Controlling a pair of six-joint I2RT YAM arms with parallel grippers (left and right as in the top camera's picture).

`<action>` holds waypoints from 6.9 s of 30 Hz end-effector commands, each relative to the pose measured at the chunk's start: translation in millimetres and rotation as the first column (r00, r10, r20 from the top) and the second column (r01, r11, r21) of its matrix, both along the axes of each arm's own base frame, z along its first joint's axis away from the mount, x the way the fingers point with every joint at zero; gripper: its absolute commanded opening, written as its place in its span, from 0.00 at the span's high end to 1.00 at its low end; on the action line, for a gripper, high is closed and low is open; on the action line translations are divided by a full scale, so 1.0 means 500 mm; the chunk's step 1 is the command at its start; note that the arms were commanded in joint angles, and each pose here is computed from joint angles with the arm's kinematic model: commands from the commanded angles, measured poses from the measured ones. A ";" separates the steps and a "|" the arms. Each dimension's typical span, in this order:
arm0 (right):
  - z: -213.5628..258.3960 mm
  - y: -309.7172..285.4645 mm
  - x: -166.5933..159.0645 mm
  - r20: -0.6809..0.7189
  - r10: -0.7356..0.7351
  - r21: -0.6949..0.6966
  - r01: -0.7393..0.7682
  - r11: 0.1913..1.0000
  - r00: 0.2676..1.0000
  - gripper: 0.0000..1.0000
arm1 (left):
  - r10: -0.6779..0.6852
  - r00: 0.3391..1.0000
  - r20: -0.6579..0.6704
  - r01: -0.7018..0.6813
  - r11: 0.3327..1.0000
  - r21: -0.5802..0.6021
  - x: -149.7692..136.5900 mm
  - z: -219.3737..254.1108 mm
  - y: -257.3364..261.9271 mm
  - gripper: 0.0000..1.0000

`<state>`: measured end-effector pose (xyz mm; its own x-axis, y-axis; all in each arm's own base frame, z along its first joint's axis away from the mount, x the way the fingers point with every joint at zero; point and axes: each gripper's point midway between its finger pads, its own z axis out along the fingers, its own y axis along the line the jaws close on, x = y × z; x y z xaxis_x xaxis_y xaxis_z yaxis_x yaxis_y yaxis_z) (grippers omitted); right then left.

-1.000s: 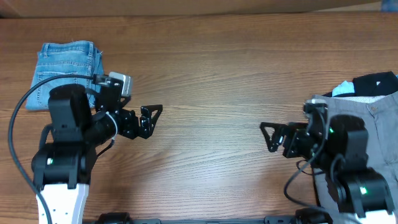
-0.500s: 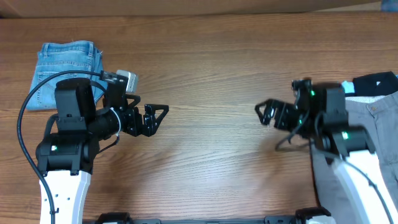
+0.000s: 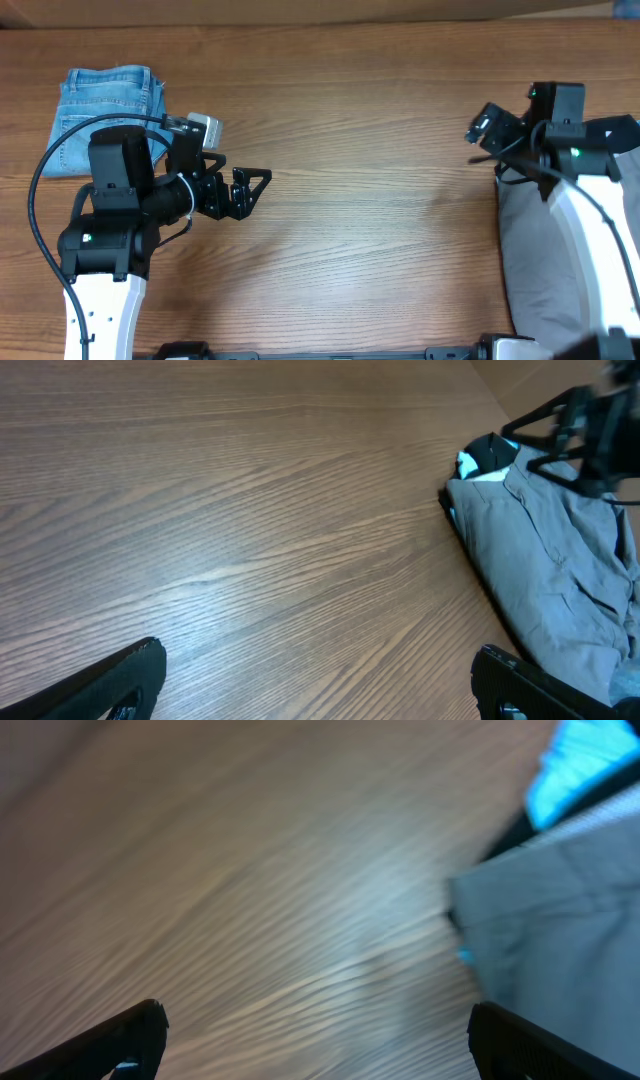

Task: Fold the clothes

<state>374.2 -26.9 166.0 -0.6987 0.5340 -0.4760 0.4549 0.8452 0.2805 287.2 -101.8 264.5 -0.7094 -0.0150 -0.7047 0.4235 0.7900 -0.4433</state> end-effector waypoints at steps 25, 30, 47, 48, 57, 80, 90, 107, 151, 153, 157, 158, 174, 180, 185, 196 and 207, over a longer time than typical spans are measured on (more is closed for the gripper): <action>-0.265 -0.178 0.039 -0.230 -0.282 -0.219 0.233 0.947 0.932 0.03 | 0.019 0.999 -0.039 -0.018 1.000 0.011 0.016 -0.010 0.003 0.00; -0.274 -0.177 0.036 -0.242 -0.281 -0.221 0.229 0.948 0.929 0.18 | 0.019 0.999 -0.049 -0.018 1.000 0.011 0.019 -0.016 0.003 0.00; -0.308 -0.179 0.028 -0.288 -0.283 -0.230 0.221 0.948 0.915 0.58 | 0.019 0.998 -0.064 -0.018 1.000 0.011 0.019 -0.022 0.003 0.00; -0.307 -0.179 0.028 -0.288 -0.283 -0.230 0.221 0.948 0.915 0.60 | 0.018 0.998 -0.064 -0.018 1.000 0.011 0.019 -0.022 0.003 0.00; -0.227 -0.185 0.048 -0.210 -0.290 -0.225 0.242 0.944 0.934 0.60 | 0.018 0.998 -0.068 -0.017 1.000 0.011 0.017 -0.023 0.003 0.00; -0.148 -0.194 0.020 -0.171 -0.326 -0.176 0.297 0.939 0.930 0.96 | 0.018 0.996 -0.088 -0.017 1.000 0.012 0.011 -0.029 0.003 0.00; 0.227 -0.091 0.083 0.198 -0.069 -0.155 0.100 0.983 0.978 0.96 | 0.006 0.996 -0.092 -0.008 1.000 -0.026 0.009 -0.021 -0.005 0.00; 0.332 0.519 -0.007 0.335 0.562 -0.183 -0.533 0.826 0.756 0.24 | 0.225 0.969 0.102 -0.232 0.971 0.057 0.019 0.188 0.126 0.00; 0.496 0.267 -0.246 0.449 0.357 -0.088 -0.357 0.930 0.819 0.16 | -0.203 0.826 -0.526 0.349 0.917 0.193 0.198 -0.500 -0.266 0.25; 0.496 0.268 -0.245 0.448 0.358 -0.088 -0.357 0.930 0.819 0.16 | -0.200 0.817 -0.542 0.352 0.916 0.192 0.195 -0.519 -0.265 0.27; 0.496 0.268 -0.245 0.447 0.358 -0.088 -0.358 0.930 0.820 0.16 | -0.186 0.809 -0.557 0.341 0.921 0.187 0.196 -0.540 -0.267 0.40; 0.495 0.268 -0.246 0.445 0.358 -0.089 -0.358 0.930 0.820 0.16 | -0.185 0.813 -0.553 0.336 0.923 0.186 0.199 -0.539 -0.268 0.43; 0.494 0.251 -0.239 0.443 0.335 -0.117 -0.317 0.941 0.832 0.12 | 0.327 0.717 -0.616 -0.039 0.901 0.433 0.275 -0.486 -0.012 0.96; 0.495 0.245 -0.237 0.445 0.323 -0.126 -0.299 0.946 0.835 0.12 | 0.543 0.614 -0.573 -0.214 0.813 0.541 0.294 -0.408 0.224 0.96; 0.502 0.236 -0.231 0.458 0.304 -0.138 -0.271 0.953 0.835 0.11 | 0.568 0.548 -0.614 -0.268 0.814 0.515 0.252 -0.368 0.319 0.83; 0.521 0.225 -0.219 0.497 0.269 -0.149 -0.224 0.963 0.825 0.05 | 0.296 0.846 -0.444 -0.135 0.924 0.359 0.285 -0.203 0.223 0.42; 0.526 0.243 -0.220 0.508 0.289 -0.124 -0.263 0.957 0.812 0.06 | -0.061 0.963 -0.261 0.142 0.942 0.303 0.408 -0.283 -0.082 0.51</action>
